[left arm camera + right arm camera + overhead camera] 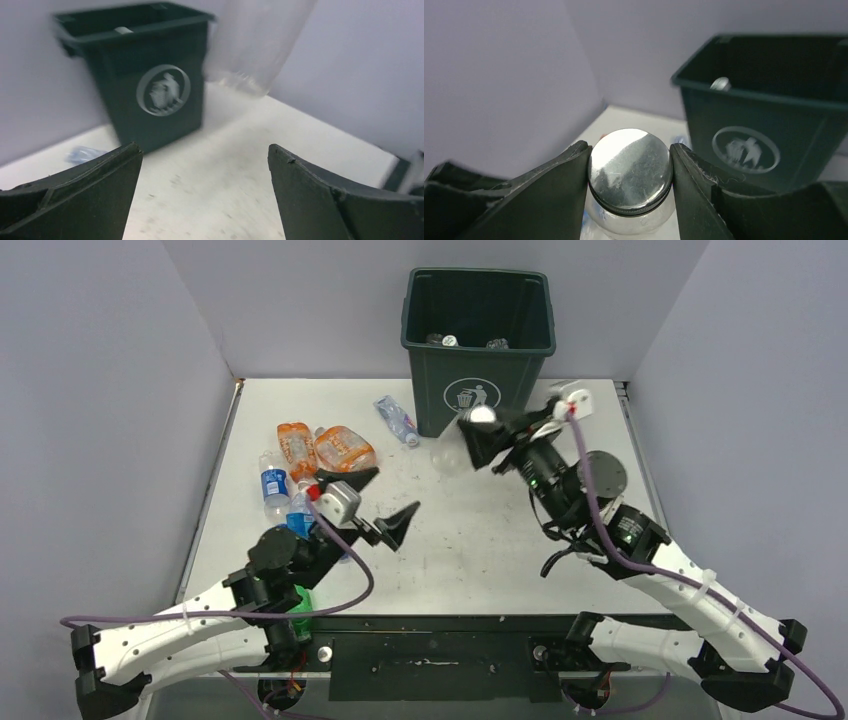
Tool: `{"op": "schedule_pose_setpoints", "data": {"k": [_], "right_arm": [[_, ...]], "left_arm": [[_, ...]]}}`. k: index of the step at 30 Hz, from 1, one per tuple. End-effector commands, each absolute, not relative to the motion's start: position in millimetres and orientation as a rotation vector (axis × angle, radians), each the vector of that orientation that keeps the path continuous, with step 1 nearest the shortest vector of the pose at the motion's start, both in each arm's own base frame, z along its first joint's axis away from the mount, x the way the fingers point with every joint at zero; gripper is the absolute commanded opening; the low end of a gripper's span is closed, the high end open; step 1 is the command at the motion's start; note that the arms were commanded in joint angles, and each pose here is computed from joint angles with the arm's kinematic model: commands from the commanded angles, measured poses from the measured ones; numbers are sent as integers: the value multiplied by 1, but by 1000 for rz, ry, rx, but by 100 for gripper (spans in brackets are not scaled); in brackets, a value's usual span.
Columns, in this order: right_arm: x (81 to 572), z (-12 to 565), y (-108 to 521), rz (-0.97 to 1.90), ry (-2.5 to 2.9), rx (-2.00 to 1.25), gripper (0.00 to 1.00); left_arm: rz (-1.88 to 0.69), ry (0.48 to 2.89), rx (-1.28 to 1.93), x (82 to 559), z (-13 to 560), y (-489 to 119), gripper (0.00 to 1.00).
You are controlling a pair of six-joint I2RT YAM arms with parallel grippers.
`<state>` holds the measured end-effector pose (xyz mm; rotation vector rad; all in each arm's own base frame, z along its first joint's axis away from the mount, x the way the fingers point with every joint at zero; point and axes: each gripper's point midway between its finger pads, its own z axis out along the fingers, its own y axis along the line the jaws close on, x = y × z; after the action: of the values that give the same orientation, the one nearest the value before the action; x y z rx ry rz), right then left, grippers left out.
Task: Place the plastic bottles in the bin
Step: Place the plastic bottle in the trash bin.
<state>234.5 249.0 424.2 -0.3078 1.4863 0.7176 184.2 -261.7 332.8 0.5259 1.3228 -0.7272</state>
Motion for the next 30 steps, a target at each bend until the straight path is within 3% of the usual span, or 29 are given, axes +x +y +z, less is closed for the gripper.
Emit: {"op": "schedule_pose_setpoints", "data": {"k": [1, 5, 14, 19, 26, 27, 29, 30], "right_arm": [[270, 534, 167, 416, 1205, 72, 5], [307, 562, 143, 352, 1066, 231, 5], [455, 571, 81, 345, 854, 376, 5], [531, 557, 87, 341, 885, 334, 5], [598, 527, 119, 354, 990, 245, 8], [606, 520, 123, 349, 1012, 238, 22], [616, 514, 130, 339, 1038, 233, 67], [619, 512, 130, 328, 1042, 243, 79]], "left_arm": [[-305, 1268, 271, 222, 394, -177, 96], [-81, 1275, 160, 231, 391, -132, 96], [-108, 1201, 42, 219, 368, -100, 96], [-97, 1218, 69, 221, 362, -106, 96], [-96, 1230, 104, 223, 359, -114, 96], [-97, 1231, 108, 224, 358, -115, 96], [-96, 1233, 118, 224, 357, -117, 96], [-94, 1235, 121, 224, 357, -118, 96]]}}
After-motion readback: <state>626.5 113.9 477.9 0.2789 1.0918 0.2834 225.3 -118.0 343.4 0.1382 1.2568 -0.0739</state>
